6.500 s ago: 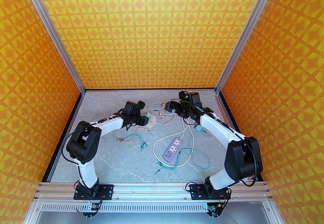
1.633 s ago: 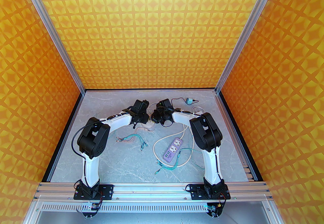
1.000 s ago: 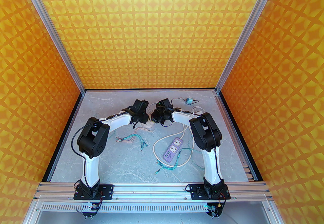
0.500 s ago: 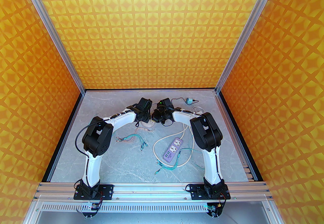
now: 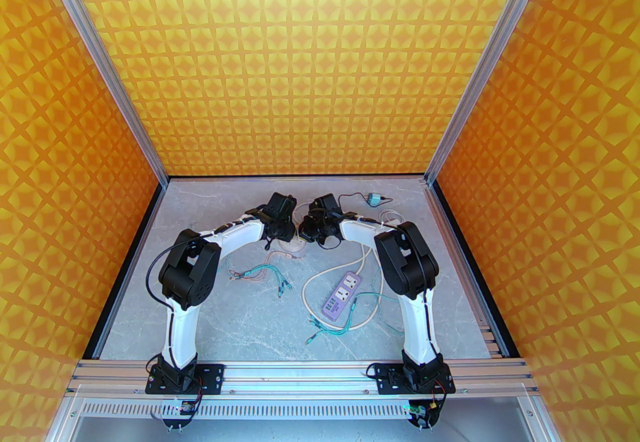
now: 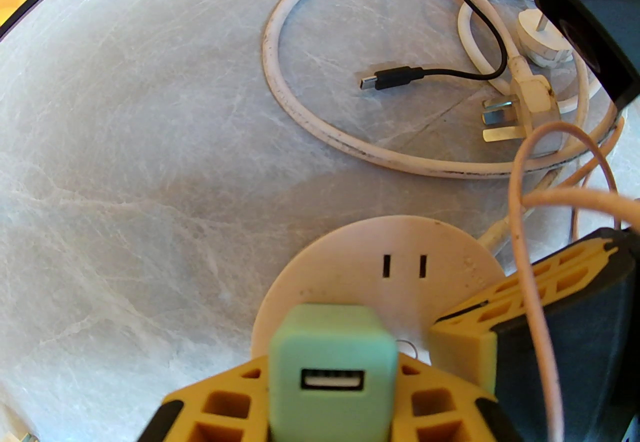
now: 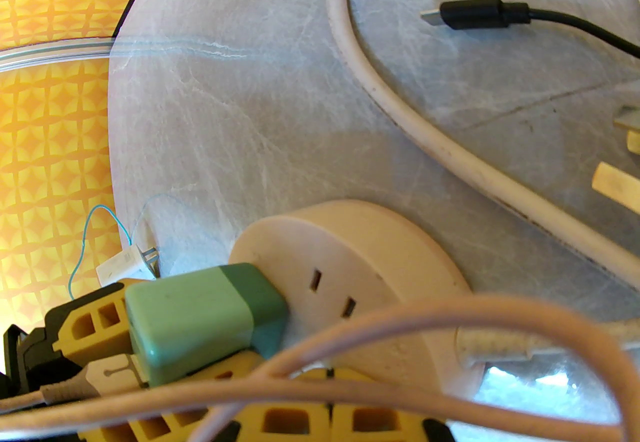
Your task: Pull the plug off the socket
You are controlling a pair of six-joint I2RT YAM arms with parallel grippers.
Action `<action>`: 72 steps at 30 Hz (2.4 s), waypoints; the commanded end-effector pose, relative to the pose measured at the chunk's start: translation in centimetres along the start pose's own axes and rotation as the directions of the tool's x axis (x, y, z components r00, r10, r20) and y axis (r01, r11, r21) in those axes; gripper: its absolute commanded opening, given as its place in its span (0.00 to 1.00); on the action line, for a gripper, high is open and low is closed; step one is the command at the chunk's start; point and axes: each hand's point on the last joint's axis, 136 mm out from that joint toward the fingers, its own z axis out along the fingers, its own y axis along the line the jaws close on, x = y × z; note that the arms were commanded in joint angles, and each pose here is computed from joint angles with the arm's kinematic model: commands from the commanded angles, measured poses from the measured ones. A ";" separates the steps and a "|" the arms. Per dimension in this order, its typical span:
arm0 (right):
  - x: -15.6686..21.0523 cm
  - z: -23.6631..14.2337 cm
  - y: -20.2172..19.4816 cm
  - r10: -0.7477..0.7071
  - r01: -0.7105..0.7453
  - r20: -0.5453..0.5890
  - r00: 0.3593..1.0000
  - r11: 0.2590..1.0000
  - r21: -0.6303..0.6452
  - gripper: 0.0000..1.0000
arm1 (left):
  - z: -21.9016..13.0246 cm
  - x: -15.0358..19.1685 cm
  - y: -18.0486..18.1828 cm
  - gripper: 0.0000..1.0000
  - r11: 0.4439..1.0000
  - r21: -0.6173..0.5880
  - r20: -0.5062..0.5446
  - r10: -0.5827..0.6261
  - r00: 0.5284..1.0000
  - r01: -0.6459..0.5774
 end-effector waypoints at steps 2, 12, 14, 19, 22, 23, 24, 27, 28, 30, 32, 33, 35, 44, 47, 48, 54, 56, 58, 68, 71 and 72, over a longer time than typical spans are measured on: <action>4.9 2.8 -8.9 0.116 -0.084 -0.104 0.988 0.957 0.276 0.00 | -1.1 -1.2 -3.4 0.00 0.994 0.011 0.006 0.108 0.994 -0.108; 4.9 2.8 -9.0 0.118 -0.085 -0.104 0.988 0.956 0.280 0.00 | -1.5 -1.7 -2.3 0.00 0.998 0.057 0.026 0.009 1.000 -0.010; 4.9 2.8 -9.0 0.118 -0.085 -0.103 0.988 0.956 0.280 0.00 | -1.7 -1.6 -1.7 0.00 0.990 0.127 0.026 -0.066 0.997 0.063; 4.8 2.8 -8.9 0.116 -0.084 -0.102 0.988 0.956 0.281 0.00 | -2.3 -2.0 -1.9 0.00 0.988 0.144 0.026 -0.056 0.998 0.052; 4.9 2.8 -9.0 0.116 -0.082 -0.105 0.988 0.956 0.282 0.00 | -1.9 -1.8 -2.7 0.00 0.996 0.083 0.011 0.022 1.000 -0.023; 4.9 2.8 -8.9 0.114 -0.081 -0.105 0.988 0.956 0.281 0.00 | -1.8 -1.6 -3.0 0.00 0.997 0.054 0.003 0.052 0.999 -0.052; 4.9 2.8 -9.0 0.116 -0.082 -0.103 0.988 0.955 0.284 0.00 | -1.5 -1.5 -3.3 0.00 0.996 0.031 -0.008 0.084 0.996 -0.083; 4.9 2.8 -9.0 0.114 -0.080 -0.106 0.988 0.955 0.285 0.00 | -0.9 -1.3 -3.5 0.00 0.994 -0.009 -0.026 0.113 0.993 -0.113; 4.8 2.8 -8.9 0.115 -0.082 -0.104 0.988 0.955 0.285 0.00 | -0.8 -1.1 -3.4 0.00 0.992 -0.026 -0.037 0.123 0.992 -0.124; 4.9 2.8 -8.9 0.115 -0.081 -0.105 0.988 0.955 0.284 0.00 | -0.8 -1.1 -3.4 0.00 0.993 -0.024 -0.032 0.113 0.993 -0.114; 4.9 2.8 -9.0 0.115 -0.081 -0.105 0.988 0.955 0.285 0.00 | -0.9 -1.1 -3.1 0.00 0.996 -0.004 -0.018 0.086 0.996 -0.086; 4.9 2.8 -8.9 0.114 -0.081 -0.104 0.988 0.955 0.284 0.00 | -1.1 -1.2 -3.0 0.00 0.998 0.026 -0.013 0.059 0.998 -0.059; 4.8 2.8 -8.9 0.114 -0.080 -0.104 0.988 0.956 0.283 0.00 | -1.5 -1.3 -2.9 0.00 0.996 0.090 -0.001 -0.001 1.000 0.002; 4.9 2.8 -9.0 0.116 -0.082 -0.104 0.988 0.955 0.285 0.00 | -2.2 -2.4 -2.7 0.00 0.995 0.104 0.005 0.002 1.000 -0.002; 4.8 2.8 -8.9 0.115 -0.082 -0.103 0.988 0.956 0.282 0.00 | -1.4 -2.0 -3.3 0.00 0.997 0.041 -0.027 0.062 0.998 -0.060; 4.8 2.8 -8.9 0.114 -0.081 -0.102 0.988 0.956 0.282 0.00 | -1.3 -1.9 -3.4 0.00 0.997 0.018 -0.032 0.078 0.996 -0.077; 4.9 2.8 -8.9 0.117 -0.083 -0.105 0.988 0.955 0.285 0.00 | -1.0 -1.6 -3.1 0.00 0.997 -0.011 -0.030 0.077 0.997 -0.078; 4.9 2.8 -9.0 0.118 -0.083 -0.106 0.987 0.955 0.286 0.00 | -1.3 -1.8 -2.9 0.00 0.999 0.051 -0.015 0.017 1.000 -0.016; 4.8 2.8 -8.9 0.115 -0.081 -0.104 0.988 0.955 0.285 0.00 | -2.0 -2.4 -2.5 0.00 0.987 0.143 0.003 -0.069 0.998 0.068; 4.9 2.7 -9.0 0.112 -0.076 -0.106 0.988 0.952 0.295 0.00 | -1.7 -2.4 -3.4 0.00 0.995 0.015 -0.041 0.099 0.994 -0.099; 4.9 2.8 -9.0 0.111 -0.074 -0.108 0.988 0.952 0.298 0.00 | -1.1 -2.0 -4.1 0.00 0.988 -0.011 -0.064 0.150 0.987 -0.151; 4.9 2.8 -9.0 0.110 -0.073 -0.110 0.988 0.952 0.299 0.00 | -1.0 -1.9 -4.2 0.00 0.988 -0.015 -0.065 0.153 0.986 -0.154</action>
